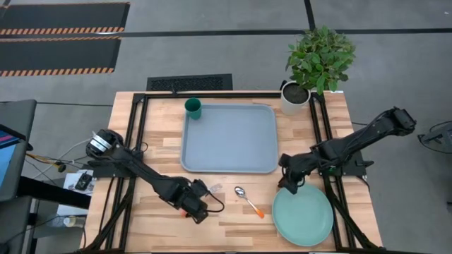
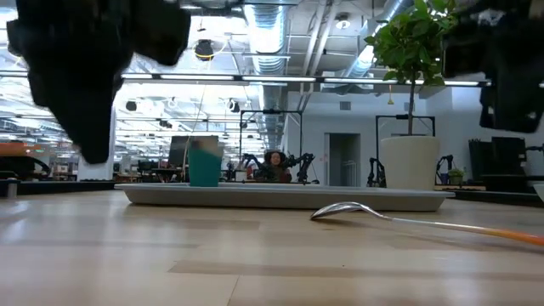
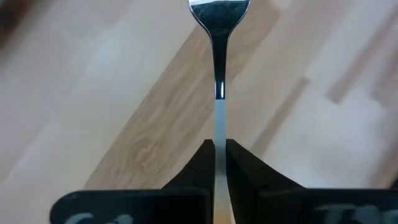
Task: Pick and place plate/cup/fork/spoon on tray
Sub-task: Put the orange fork on the gray tray
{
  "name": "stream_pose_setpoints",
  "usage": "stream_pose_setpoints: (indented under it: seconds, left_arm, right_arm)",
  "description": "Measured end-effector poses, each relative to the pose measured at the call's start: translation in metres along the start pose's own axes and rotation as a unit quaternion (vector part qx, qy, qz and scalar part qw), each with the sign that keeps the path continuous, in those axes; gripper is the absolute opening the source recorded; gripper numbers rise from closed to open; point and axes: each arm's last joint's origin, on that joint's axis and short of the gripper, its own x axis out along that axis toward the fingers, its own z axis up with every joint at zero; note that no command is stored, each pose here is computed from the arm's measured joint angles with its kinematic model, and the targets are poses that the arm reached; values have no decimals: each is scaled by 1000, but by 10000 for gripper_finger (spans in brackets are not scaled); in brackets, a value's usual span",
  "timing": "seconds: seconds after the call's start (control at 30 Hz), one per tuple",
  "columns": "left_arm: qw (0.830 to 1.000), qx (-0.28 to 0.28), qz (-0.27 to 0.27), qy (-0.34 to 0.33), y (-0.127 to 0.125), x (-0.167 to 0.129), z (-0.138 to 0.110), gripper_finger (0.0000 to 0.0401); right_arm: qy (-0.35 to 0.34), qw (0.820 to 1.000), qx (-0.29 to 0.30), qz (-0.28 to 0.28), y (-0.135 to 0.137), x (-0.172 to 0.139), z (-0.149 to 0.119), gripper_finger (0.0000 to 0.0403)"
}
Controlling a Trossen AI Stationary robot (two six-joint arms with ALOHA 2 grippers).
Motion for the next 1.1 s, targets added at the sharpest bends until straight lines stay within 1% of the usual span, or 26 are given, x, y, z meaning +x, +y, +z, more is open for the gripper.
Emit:
stream_pose_setpoints:
  seconds: [0.13,0.2,0.27,0.37,0.47,0.53,0.63,0.73,0.77,0.83,0.9,0.93,0.97,1.03,1.1]
  left_arm:
    - [999,15,-32,-37,2,-26,7,5]
    - [997,18,-49,-55,5,-41,13,5]
    - [993,19,-82,-81,7,-56,21,6]
    - [982,29,-141,-126,9,-81,36,7]
    - [966,42,-191,-169,12,-102,48,7]
    - [953,50,-226,-196,13,-116,53,7]
    - [937,49,-265,-224,14,-132,58,7]
    - [914,42,-315,-253,12,-147,62,8]
    - [904,40,-337,-261,11,-152,64,8]
    - [878,34,-385,-284,7,-162,70,8]
    - [860,32,-412,-300,6,-168,75,8]
    - [856,28,-415,-306,7,-169,78,8]
    - [859,24,-410,-307,10,-168,82,8]
    - [872,17,-387,-299,16,-160,88,8]
    - [880,11,-372,-294,23,-149,95,8]
  right_arm:
    - [-46,996,-13,71,13,-7,7,123]
    - [-73,991,-23,108,20,-12,12,123]
    - [-102,984,-34,142,26,-16,17,123]
    - [-161,967,-55,192,35,-25,26,123]
    - [-216,946,-79,228,42,-32,34,123]
    - [-246,933,-94,245,46,-37,38,123]
    - [-268,924,-110,248,52,-43,44,123]
    - [-284,916,-125,253,58,-50,49,123]
    - [-288,914,-129,256,61,-52,50,123]
    - [-297,908,-138,261,67,-58,53,123]
    - [-304,904,-144,265,73,-64,56,123]
    - [-304,903,-147,264,75,-66,57,123]
    - [-304,903,-149,263,78,-69,58,123]
    - [-296,907,-152,257,82,-72,59,123]
    - [-282,915,-152,246,85,-75,59,123]
